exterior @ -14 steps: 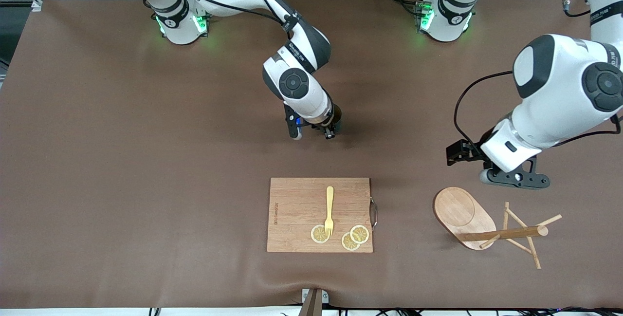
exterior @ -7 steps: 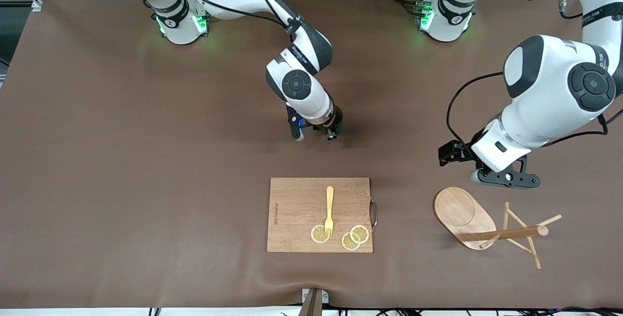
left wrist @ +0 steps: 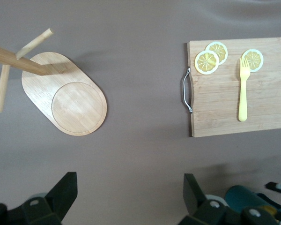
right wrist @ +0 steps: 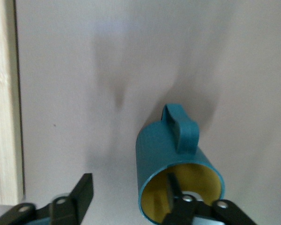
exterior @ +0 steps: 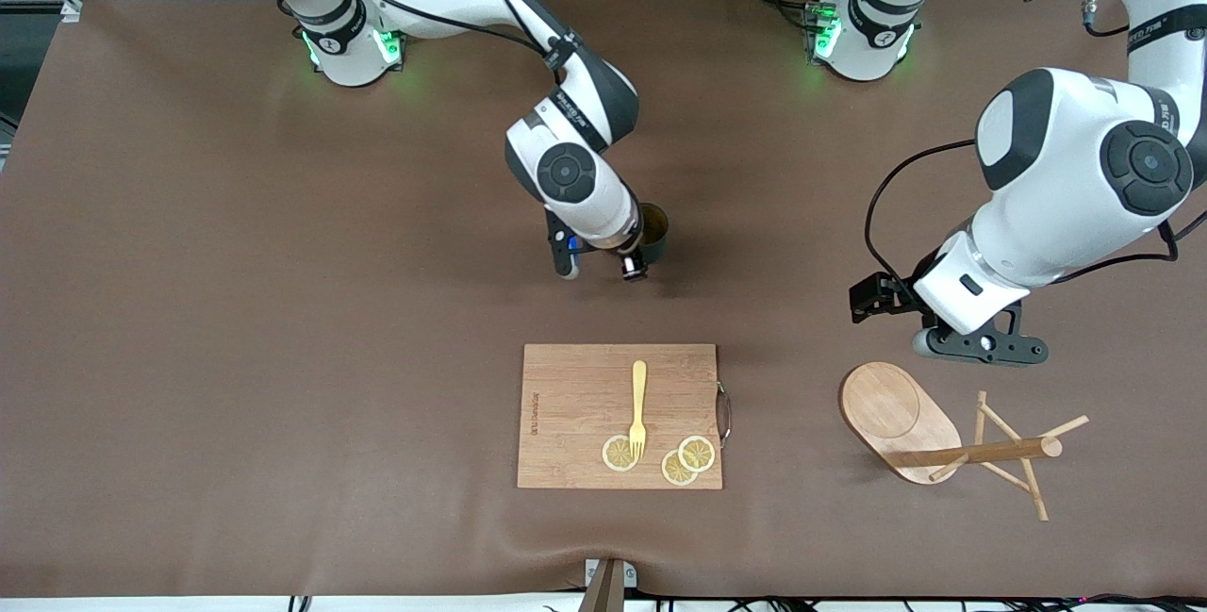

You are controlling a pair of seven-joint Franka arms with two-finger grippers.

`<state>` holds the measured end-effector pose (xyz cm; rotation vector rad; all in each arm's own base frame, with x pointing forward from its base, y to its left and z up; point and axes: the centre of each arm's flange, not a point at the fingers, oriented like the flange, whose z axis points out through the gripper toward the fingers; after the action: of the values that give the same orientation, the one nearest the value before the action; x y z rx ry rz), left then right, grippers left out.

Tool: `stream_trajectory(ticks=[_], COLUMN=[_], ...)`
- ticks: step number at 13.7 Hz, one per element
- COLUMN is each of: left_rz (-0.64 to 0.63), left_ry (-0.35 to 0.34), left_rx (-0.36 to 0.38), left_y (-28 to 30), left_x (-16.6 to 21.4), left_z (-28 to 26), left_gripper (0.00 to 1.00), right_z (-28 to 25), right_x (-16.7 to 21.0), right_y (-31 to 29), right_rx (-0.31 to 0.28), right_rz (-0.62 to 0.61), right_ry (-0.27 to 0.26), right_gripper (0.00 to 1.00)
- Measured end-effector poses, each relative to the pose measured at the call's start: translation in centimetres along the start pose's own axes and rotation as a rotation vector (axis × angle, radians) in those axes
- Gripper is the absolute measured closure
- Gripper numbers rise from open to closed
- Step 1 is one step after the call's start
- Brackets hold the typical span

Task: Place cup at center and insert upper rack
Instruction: 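Carry the mug with the right gripper to the table center, set down, then open the right gripper and withdraw while the left gripper reaches the mug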

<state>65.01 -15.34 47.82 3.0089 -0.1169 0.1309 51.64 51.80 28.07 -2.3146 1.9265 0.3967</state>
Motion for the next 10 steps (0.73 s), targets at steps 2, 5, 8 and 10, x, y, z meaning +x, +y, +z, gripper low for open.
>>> stream_trajectory(ticks=[2,5,8,10], left_rz=[-0.001,-0.063,-0.133,-0.132], left_ry=[0.044,0.121,0.151,0.154], left_rx=[-0.006,-0.025,-0.042,-0.011], left_y=[0.2,1.7,7.8,13.2], left_x=[0.4,1.0,0.5,-0.8], left_z=[-0.4,-1.2,-0.9,0.7], left_gripper=[0.0,0.0,0.0,0.0], right_z=[-4.4,-11.7,-17.8,-21.3], right_x=[2.3,6.5,10.6,14.6], right_y=[-1.1,-1.6,-1.5,-1.4], right_rx=[-0.041,-0.1,-0.137,-0.164], right_rz=[-0.024,-0.077,-0.216,-0.346], right_ry=[0.003,-0.002,-0.02,-0.041], right_gripper=[0.01,0.0,0.0,0.0])
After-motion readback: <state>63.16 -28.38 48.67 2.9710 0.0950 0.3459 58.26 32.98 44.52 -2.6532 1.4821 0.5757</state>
